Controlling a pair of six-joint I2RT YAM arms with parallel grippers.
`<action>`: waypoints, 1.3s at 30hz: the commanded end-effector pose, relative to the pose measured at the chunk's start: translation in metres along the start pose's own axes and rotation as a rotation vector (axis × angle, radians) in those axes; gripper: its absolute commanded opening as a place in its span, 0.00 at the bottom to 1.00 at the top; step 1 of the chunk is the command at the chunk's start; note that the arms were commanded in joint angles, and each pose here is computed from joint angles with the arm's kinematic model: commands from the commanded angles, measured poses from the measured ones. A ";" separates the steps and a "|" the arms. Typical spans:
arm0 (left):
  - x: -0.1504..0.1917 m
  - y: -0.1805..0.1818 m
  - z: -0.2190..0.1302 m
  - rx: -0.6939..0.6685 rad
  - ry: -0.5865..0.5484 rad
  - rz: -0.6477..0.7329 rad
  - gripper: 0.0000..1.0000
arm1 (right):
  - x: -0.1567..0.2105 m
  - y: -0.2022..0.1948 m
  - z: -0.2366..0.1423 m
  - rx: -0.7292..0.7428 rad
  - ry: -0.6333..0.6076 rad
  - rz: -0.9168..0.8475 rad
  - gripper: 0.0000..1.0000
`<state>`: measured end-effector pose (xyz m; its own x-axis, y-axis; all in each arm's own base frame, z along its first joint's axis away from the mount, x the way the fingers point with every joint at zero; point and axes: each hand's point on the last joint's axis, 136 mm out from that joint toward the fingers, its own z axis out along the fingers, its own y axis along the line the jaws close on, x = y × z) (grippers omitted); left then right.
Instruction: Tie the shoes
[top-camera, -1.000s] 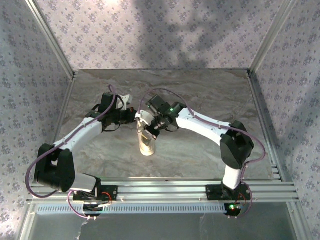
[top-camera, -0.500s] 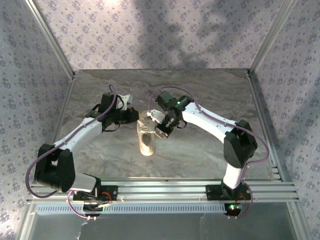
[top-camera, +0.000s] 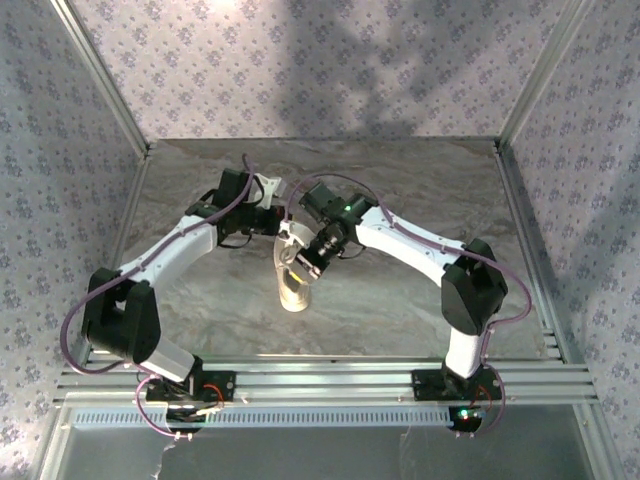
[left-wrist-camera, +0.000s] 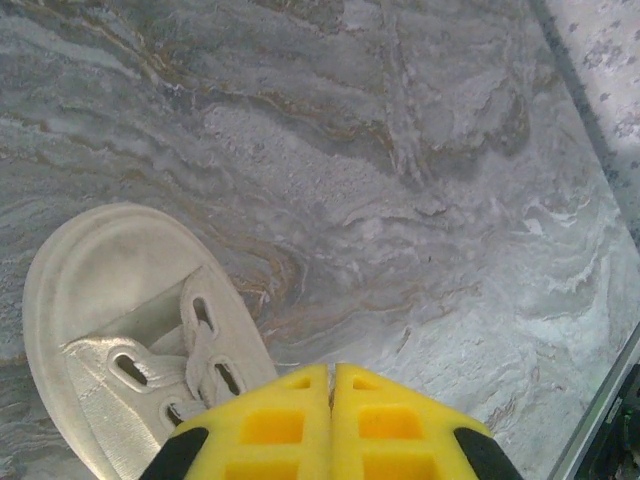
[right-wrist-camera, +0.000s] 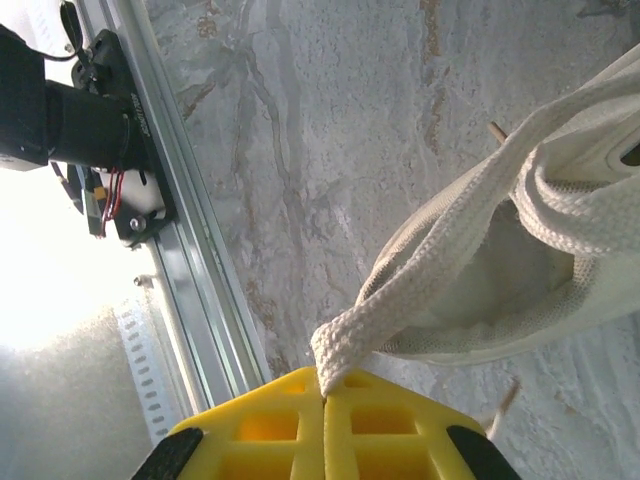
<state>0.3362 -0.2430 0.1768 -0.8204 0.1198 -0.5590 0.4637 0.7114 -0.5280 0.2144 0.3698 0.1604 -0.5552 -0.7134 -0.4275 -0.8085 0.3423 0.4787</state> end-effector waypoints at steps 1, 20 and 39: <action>0.023 -0.004 0.006 0.025 0.109 0.006 0.00 | -0.034 0.014 -0.001 -0.067 -0.156 -0.064 0.06; 0.049 0.017 0.001 0.046 0.114 0.026 0.00 | -0.062 -0.028 -0.034 -0.053 -0.493 0.067 0.08; 0.046 0.019 -0.018 0.086 0.175 0.104 0.00 | -0.024 -0.073 -0.028 0.225 -0.270 0.073 0.09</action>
<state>0.3079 -0.2110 0.1484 -0.8192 0.2721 -0.5049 0.5403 0.6616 -0.5200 0.2744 0.3692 0.1703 -0.5770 -0.4928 -0.6513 -0.8151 0.3979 0.4211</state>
